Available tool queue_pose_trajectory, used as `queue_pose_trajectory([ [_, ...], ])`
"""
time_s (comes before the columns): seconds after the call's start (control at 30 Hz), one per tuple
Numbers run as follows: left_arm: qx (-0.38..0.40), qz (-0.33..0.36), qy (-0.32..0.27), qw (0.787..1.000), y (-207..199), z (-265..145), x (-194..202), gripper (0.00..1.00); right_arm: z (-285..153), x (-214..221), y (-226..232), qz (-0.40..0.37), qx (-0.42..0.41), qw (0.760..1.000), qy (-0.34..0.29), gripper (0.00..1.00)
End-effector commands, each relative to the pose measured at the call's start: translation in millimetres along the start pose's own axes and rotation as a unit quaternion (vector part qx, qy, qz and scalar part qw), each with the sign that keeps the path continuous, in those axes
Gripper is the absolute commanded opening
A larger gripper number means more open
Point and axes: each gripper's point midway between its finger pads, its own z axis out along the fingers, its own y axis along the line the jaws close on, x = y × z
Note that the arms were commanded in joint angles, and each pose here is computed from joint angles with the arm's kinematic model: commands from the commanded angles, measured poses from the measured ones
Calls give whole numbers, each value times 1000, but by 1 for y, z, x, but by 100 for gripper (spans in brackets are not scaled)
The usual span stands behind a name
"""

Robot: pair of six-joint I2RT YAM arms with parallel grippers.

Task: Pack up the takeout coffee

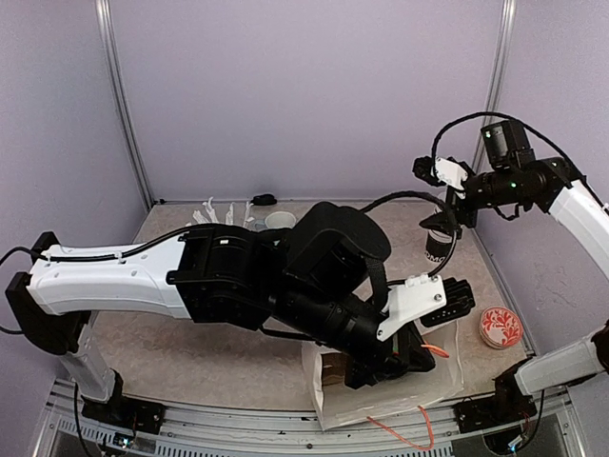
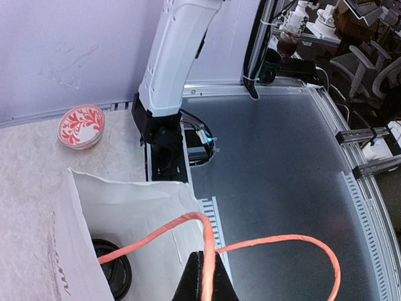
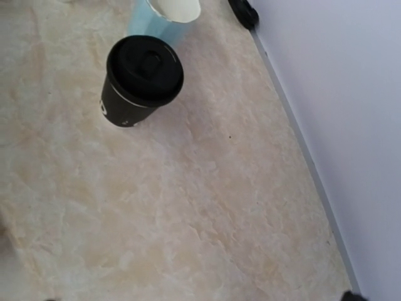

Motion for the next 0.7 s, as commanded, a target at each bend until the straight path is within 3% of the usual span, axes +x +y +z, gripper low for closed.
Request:
queue_pose_trajectory([
  [0.0, -43, 18, -7, 999, 26, -5, -18, 1, -8, -3, 7, 13, -5, 1000, -15, 97],
  [0.2, -133, 6, -10, 991, 113, -28, -16, 3, -1, 9, 6, 27, 5, 1000, 5, 97],
  [0.37, -163, -2, -29, 986, 170, -49, -18, 0, 8, 20, 3, 33, 16, 999, 23, 97],
  [0.67, -160, -6, -45, 986, 209, -46, -21, 0, 19, 31, 1, 41, 12, 998, 48, 97],
])
